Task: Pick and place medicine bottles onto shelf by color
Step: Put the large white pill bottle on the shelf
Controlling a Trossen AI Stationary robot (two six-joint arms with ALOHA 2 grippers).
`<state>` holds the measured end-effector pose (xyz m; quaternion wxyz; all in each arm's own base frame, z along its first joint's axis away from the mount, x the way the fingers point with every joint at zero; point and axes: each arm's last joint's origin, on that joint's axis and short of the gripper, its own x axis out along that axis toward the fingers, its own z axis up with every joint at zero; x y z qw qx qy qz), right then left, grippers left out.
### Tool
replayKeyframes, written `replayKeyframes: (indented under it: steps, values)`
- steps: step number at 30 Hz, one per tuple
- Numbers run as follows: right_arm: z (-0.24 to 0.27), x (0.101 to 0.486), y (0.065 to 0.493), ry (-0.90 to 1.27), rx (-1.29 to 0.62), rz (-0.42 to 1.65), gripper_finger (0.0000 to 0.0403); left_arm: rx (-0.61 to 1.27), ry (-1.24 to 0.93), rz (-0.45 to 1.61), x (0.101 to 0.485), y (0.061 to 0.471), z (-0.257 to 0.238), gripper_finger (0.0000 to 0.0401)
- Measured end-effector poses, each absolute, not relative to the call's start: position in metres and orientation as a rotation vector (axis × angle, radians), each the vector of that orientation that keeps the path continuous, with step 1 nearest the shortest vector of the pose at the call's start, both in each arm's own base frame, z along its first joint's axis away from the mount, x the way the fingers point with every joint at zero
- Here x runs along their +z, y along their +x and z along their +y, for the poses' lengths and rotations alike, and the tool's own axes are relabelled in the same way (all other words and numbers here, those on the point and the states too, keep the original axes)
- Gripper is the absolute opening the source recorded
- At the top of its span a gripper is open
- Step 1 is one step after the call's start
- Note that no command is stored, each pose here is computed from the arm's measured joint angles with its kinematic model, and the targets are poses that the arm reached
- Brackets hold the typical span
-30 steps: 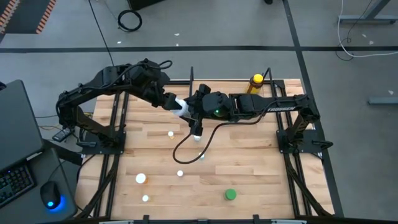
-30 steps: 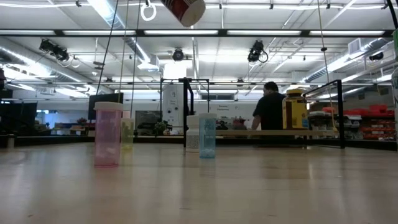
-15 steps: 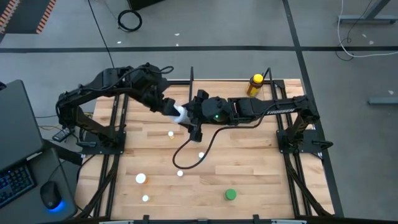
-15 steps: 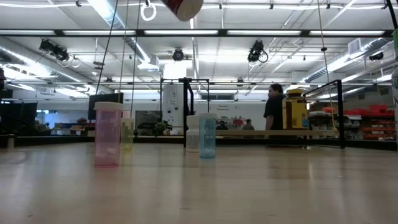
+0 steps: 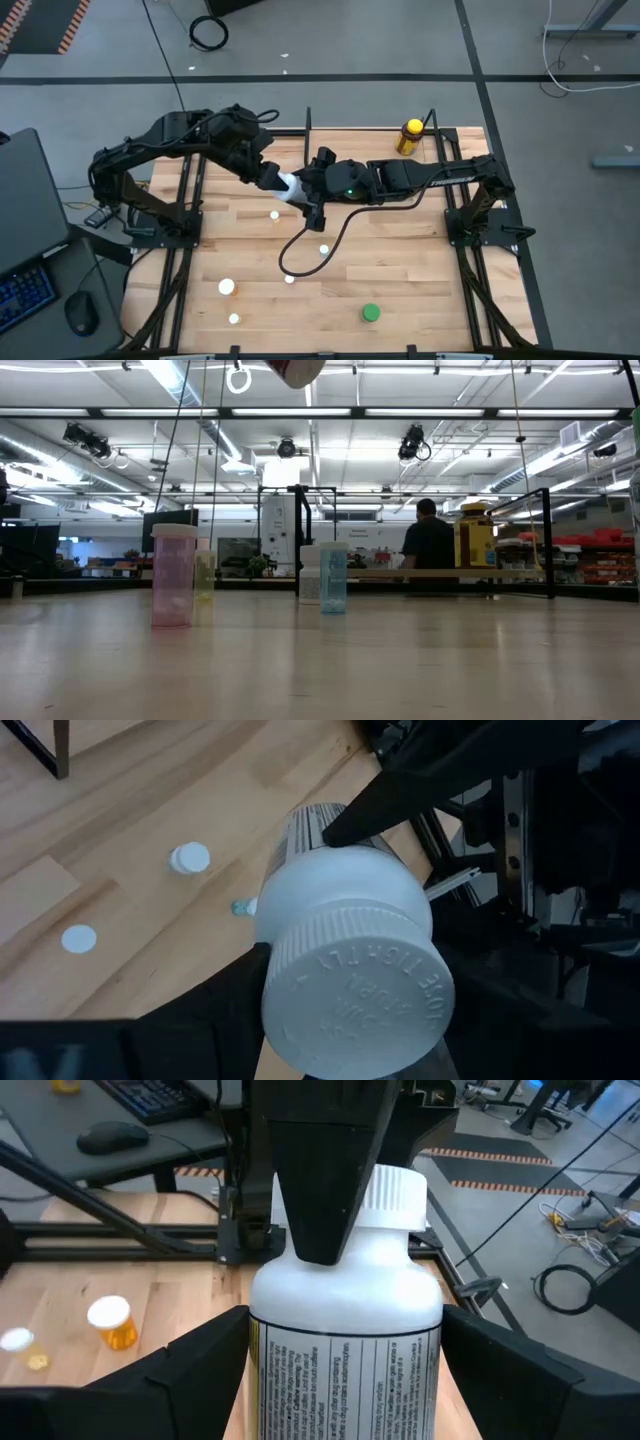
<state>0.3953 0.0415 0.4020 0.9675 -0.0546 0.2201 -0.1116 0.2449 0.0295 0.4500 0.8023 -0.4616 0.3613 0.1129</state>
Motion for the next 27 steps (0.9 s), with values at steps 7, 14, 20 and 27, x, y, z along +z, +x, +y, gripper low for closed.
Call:
replayKeyframes:
  steps: [7, 14, 20, 27]
  values:
    - [0.054, 0.399, 0.381, -0.035, -0.209, 0.542, 0.0325, 0.335, -0.942, 0.885, 0.446, 0.223, 0.031, 0.0246]
    - [0.060, 0.387, 0.368, 0.001, -0.227, 0.699, 0.0325, 0.444, -0.884, 1.071, 0.434, 0.208, 0.026, 0.0245]
    - [0.060, 0.383, 0.363, 0.065, -0.260, 0.751, 0.0322, 0.464, -0.825, 1.202, 0.403, 0.217, 0.020, 0.0246]
    - [0.059, 0.378, 0.357, 0.099, -0.288, 0.828, 0.0322, 0.518, -0.767, 1.431, 0.347, 0.221, 0.009, 0.0252]
